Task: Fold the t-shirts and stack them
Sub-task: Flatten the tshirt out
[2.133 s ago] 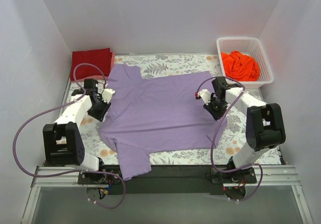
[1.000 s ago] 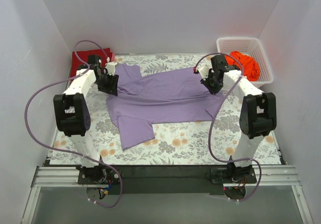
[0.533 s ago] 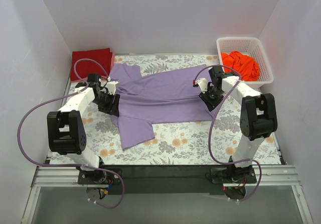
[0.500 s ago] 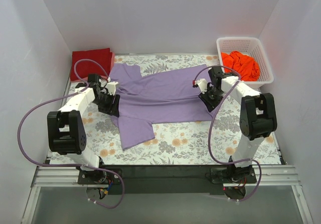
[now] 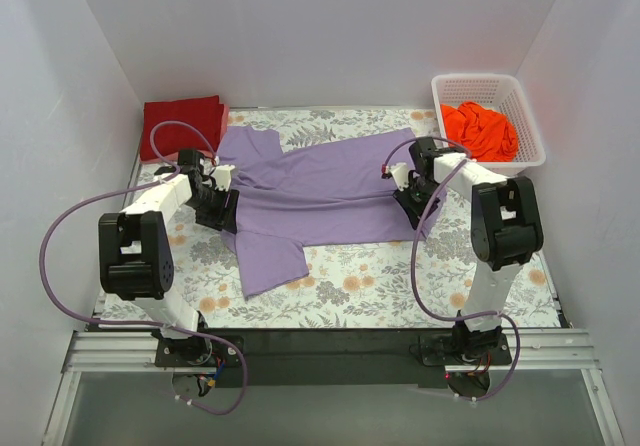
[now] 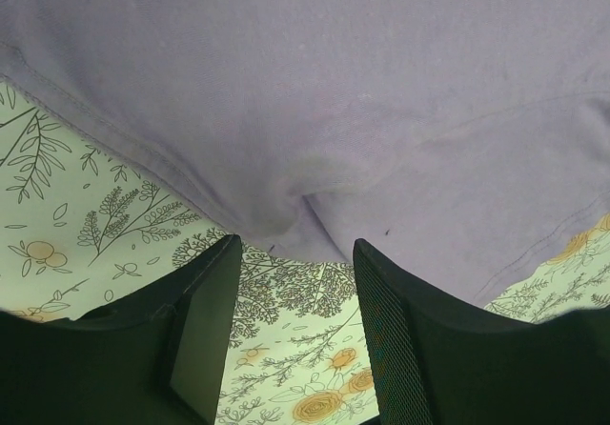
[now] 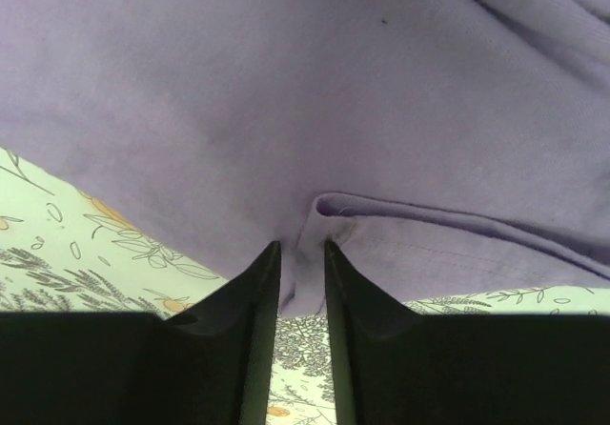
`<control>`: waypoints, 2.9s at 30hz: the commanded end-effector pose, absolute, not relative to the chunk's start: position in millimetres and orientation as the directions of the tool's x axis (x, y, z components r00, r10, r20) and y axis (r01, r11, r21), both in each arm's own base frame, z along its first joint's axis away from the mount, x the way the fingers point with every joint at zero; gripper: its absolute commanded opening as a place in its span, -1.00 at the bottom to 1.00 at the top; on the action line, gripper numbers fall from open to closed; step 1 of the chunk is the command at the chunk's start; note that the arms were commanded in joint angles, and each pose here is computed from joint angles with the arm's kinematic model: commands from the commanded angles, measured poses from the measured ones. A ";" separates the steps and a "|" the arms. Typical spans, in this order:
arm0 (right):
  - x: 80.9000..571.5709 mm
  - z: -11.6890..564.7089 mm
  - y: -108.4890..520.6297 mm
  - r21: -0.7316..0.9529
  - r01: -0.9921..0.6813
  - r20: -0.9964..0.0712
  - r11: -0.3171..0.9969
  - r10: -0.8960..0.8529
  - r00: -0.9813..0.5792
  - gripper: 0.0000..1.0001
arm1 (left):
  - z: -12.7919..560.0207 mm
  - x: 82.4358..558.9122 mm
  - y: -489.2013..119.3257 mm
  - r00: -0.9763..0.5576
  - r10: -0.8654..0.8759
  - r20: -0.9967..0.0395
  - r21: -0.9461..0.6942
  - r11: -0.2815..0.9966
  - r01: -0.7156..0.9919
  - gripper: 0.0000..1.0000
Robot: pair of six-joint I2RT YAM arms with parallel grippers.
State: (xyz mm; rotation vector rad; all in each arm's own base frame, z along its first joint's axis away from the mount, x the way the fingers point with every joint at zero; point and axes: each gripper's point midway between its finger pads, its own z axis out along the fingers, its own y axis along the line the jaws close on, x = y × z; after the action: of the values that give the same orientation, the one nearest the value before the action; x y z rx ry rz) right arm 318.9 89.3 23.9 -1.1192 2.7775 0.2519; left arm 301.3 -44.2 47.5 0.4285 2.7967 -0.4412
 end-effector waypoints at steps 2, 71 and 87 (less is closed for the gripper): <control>324.9 38.3 87.0 0.051 -0.681 -0.220 0.731 -0.657 -0.721 -0.54 | 51.3 312.9 -41.0 -0.906 0.246 -0.344 -0.222 0.916 0.333 -0.01; 225.5 57.8 323.3 -0.202 -0.978 -0.497 0.053 -0.866 0.056 -0.97 | 114.5 260.8 -13.7 -0.901 0.064 -0.429 -0.559 0.764 0.321 -0.06; 193.4 75.9 360.7 0.014 -0.997 -0.608 0.070 -0.791 -0.064 -0.97 | 64.9 245.7 -69.8 -0.880 0.321 -0.350 -0.485 0.741 0.463 -0.51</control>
State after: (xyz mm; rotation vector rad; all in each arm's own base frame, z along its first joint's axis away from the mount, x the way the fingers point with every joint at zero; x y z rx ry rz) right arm 202.8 335.6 42.5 -1.8245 1.9684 0.4787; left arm 230.1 -70.3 65.8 0.6251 2.7277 -0.8795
